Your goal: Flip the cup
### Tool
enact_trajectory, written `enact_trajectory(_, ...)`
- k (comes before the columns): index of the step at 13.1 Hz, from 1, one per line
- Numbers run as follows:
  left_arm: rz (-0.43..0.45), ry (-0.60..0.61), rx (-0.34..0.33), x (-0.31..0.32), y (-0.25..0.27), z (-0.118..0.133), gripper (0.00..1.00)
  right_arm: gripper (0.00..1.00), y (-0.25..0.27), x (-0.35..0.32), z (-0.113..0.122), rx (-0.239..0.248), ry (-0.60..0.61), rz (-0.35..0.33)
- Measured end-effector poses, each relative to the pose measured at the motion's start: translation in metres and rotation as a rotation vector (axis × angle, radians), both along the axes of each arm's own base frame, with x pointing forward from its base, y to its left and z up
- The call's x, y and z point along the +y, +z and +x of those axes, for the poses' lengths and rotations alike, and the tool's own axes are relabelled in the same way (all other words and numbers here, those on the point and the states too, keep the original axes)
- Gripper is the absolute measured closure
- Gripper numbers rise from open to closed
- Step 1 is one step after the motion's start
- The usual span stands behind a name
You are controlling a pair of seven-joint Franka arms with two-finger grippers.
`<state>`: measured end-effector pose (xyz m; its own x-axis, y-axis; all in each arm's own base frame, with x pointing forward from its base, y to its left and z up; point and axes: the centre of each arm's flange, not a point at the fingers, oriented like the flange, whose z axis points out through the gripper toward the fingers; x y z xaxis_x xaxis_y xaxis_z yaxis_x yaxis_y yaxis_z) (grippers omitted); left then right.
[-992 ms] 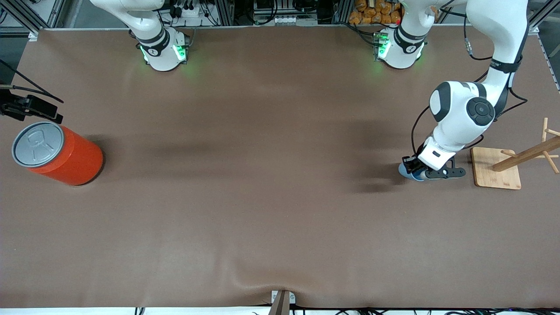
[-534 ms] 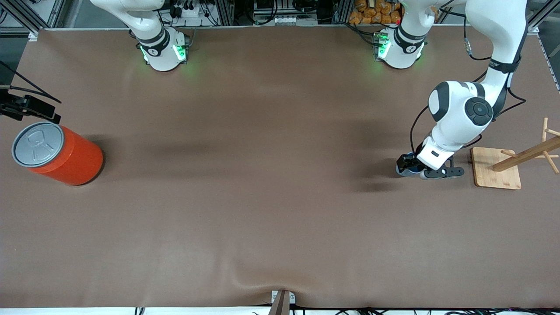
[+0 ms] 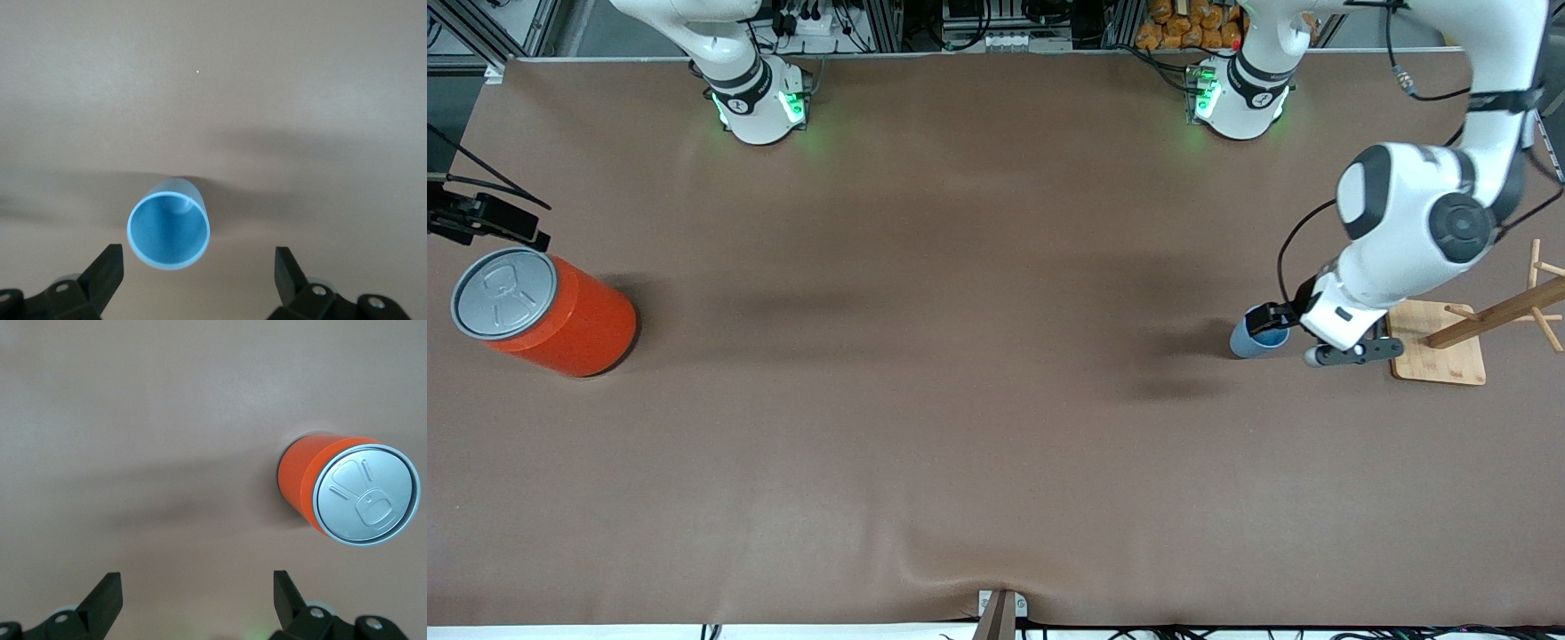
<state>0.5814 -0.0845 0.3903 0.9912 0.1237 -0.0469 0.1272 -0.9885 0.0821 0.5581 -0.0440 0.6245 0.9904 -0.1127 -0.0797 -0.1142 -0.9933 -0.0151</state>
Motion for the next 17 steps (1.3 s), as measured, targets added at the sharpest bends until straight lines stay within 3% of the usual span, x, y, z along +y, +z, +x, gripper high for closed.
enact_trajectory(7,-0.011,0.026,-0.06,0.007,0.085,0.027,0.0,0.0,0.0,0.0,0.0,0.0,0.001,0.0)
enact_trajectory(12,-0.01,0.061,-0.078,0.031,0.11,0.034,0.0,0.0,0.0,0.001,0.0,0.001,0.006,0.0)
enact_trajectory(17,-0.011,0.074,-0.043,0.043,0.122,0.032,0.0,0.0,0.0,0.001,0.0,0.001,0.004,0.0)
